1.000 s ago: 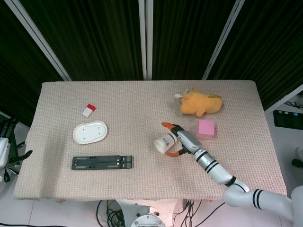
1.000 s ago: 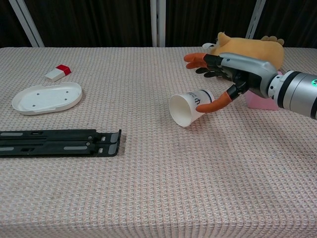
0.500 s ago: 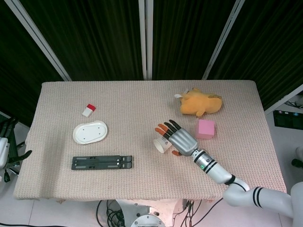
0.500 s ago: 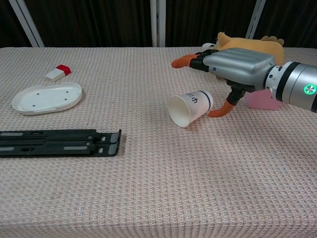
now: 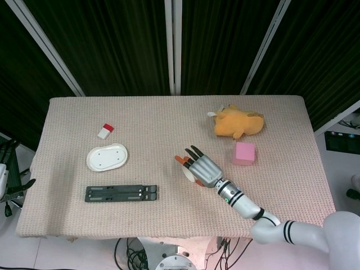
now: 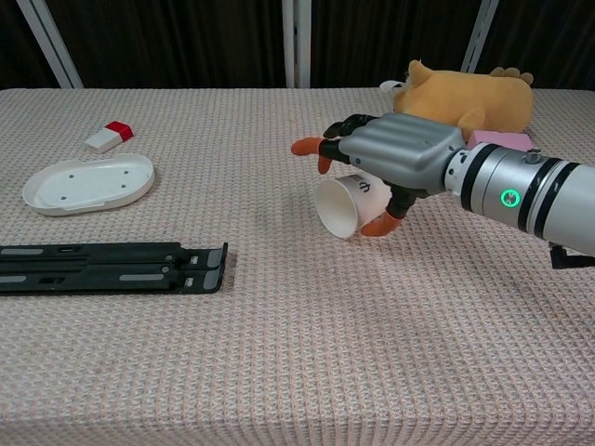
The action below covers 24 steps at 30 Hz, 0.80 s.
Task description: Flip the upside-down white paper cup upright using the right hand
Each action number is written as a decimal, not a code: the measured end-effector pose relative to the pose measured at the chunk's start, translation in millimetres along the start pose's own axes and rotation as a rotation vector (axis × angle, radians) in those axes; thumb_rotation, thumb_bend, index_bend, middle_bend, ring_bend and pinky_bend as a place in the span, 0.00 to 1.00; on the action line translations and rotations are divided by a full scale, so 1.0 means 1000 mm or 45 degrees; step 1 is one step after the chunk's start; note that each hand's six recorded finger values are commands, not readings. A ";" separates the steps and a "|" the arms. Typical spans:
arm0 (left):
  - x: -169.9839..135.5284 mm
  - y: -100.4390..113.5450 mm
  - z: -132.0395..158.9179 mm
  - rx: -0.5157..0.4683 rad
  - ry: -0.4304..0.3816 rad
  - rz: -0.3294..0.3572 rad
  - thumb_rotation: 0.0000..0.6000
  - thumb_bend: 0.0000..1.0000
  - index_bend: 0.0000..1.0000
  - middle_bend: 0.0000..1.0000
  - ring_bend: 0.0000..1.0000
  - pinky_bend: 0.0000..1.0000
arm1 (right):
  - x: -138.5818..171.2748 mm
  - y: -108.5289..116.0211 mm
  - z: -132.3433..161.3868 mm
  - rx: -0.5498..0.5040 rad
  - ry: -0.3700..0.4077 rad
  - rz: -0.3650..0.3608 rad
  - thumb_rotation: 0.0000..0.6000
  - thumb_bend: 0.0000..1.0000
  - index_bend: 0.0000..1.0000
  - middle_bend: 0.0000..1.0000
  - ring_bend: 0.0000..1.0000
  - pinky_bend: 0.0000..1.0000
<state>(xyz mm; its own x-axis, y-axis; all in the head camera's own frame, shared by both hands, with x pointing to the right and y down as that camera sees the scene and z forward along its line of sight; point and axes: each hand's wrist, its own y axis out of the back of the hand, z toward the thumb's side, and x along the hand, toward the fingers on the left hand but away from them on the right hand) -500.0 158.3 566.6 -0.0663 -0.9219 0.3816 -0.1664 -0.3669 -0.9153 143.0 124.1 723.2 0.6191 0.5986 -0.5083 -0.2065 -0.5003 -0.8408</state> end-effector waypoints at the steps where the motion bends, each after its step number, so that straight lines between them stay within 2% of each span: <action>1: 0.000 0.000 0.000 0.002 0.000 -0.002 1.00 0.15 0.03 0.00 0.00 0.00 | -0.001 0.000 0.001 -0.004 0.001 -0.004 1.00 0.18 0.00 0.32 0.00 0.00; 6: 0.000 0.000 0.000 0.003 0.001 -0.004 1.00 0.15 0.03 0.00 0.00 0.00 | -0.002 -0.002 0.004 -0.032 0.015 -0.009 1.00 0.20 0.00 0.40 0.00 0.00; 9: 0.000 0.000 0.000 0.003 0.002 0.000 1.00 0.15 0.03 0.00 0.00 0.00 | -0.001 0.002 0.004 -0.042 0.016 -0.035 1.00 0.21 0.00 0.41 0.00 0.00; 12: 0.000 0.001 -0.001 0.002 0.004 0.001 1.00 0.15 0.03 0.00 0.00 0.00 | 0.001 0.009 0.001 -0.110 0.005 -0.078 1.00 0.21 0.00 0.41 0.00 0.00; 15: 0.000 0.001 -0.001 0.002 0.006 0.002 1.00 0.15 0.03 0.00 0.00 0.00 | 0.005 0.015 -0.003 -0.252 -0.011 -0.123 1.00 0.20 0.00 0.42 0.01 0.00; 18: 0.000 0.000 0.000 0.005 0.004 0.003 1.00 0.15 0.03 0.00 0.00 0.00 | 0.009 0.017 -0.008 -0.463 -0.028 -0.154 1.00 0.19 0.00 0.42 0.01 0.00; 24: 0.001 -0.002 0.000 0.017 0.003 -0.003 1.00 0.15 0.03 0.00 0.00 0.00 | 0.014 0.009 -0.020 -1.031 -0.074 -0.189 1.00 0.18 0.00 0.43 0.04 0.00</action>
<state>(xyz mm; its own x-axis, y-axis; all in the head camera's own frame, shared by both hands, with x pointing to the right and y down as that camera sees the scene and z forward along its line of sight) -499.3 158.4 568.6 -0.0679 -0.9209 0.3837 -0.1530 -0.3704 -0.9162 165.5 115.4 712.0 0.5522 0.7141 -0.4302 0.4982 -0.6964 -0.5165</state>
